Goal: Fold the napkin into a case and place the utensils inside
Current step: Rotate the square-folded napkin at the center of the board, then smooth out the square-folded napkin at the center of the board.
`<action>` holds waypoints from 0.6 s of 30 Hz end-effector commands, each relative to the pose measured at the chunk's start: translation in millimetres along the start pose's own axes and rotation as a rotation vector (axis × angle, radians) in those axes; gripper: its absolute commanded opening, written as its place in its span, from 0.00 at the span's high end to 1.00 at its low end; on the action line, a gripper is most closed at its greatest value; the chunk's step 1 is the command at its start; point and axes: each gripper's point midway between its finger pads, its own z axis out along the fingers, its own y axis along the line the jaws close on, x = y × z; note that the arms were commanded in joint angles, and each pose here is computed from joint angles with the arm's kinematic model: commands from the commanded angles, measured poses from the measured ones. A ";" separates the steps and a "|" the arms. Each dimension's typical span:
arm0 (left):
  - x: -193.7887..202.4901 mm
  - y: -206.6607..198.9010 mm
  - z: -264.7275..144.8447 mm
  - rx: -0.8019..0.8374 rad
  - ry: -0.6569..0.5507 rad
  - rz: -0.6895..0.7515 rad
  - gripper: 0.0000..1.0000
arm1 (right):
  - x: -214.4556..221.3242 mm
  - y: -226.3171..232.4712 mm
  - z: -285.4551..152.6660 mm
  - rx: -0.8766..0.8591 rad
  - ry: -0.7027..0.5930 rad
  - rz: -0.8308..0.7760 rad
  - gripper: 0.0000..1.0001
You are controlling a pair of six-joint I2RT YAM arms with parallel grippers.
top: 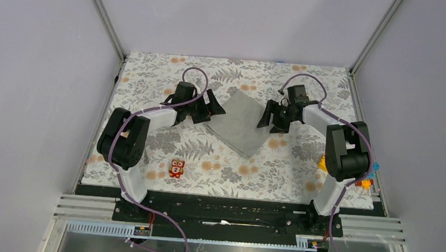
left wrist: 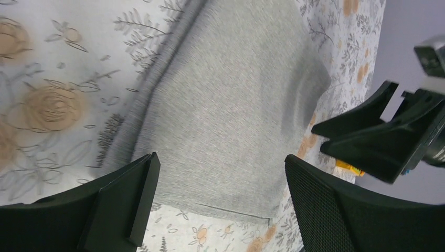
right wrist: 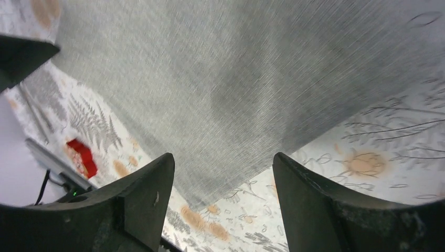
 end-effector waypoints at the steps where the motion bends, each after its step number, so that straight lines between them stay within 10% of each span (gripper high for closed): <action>1: -9.5 16.7 -0.3 -0.025 -0.035 0.013 0.05 | 8.1 30.0 0.0 -0.183 0.013 0.014 0.24; 18: -28.6 -23.2 -28.6 0.054 -0.070 0.119 0.03 | -101.8 144.0 39.3 -0.666 -0.199 0.129 0.09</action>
